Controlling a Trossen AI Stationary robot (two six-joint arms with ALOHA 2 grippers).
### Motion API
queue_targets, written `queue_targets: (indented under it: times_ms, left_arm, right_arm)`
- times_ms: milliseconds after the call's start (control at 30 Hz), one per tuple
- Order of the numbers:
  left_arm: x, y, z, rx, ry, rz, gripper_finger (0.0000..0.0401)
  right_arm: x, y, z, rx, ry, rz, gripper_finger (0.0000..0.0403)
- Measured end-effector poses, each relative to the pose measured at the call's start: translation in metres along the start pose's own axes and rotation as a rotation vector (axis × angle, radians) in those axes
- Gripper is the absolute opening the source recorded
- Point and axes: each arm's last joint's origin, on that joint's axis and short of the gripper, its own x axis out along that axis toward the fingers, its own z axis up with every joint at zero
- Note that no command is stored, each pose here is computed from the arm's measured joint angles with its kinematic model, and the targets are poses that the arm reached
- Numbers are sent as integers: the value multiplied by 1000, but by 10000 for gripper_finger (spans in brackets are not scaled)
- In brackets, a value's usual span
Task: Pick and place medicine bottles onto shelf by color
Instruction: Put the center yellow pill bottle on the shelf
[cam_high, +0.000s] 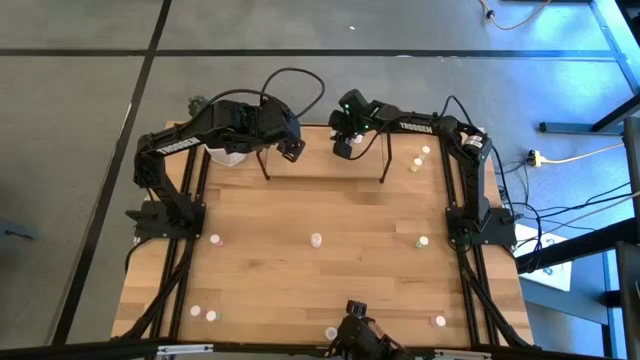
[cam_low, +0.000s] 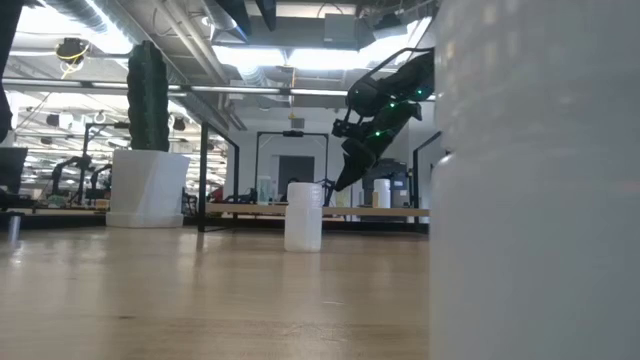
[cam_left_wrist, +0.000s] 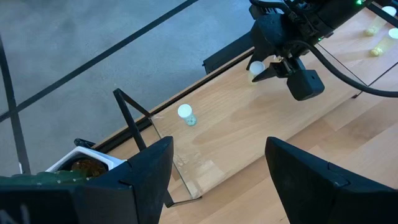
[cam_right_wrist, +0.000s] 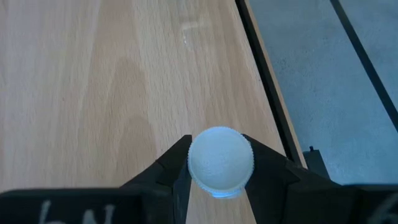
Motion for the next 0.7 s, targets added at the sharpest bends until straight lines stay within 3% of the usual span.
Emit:
queue_targets:
  times_ms: [467, 700]
  left_arm:
    - [0, 0, 0, 0, 2, -3, 249]
    - [0, 0, 0, 0, 2, -3, 249]
  right_arm:
    - [0, -2, 0, 0, 14, -49, 227]
    - [0, -2, 0, 0, 15, -49, 236]
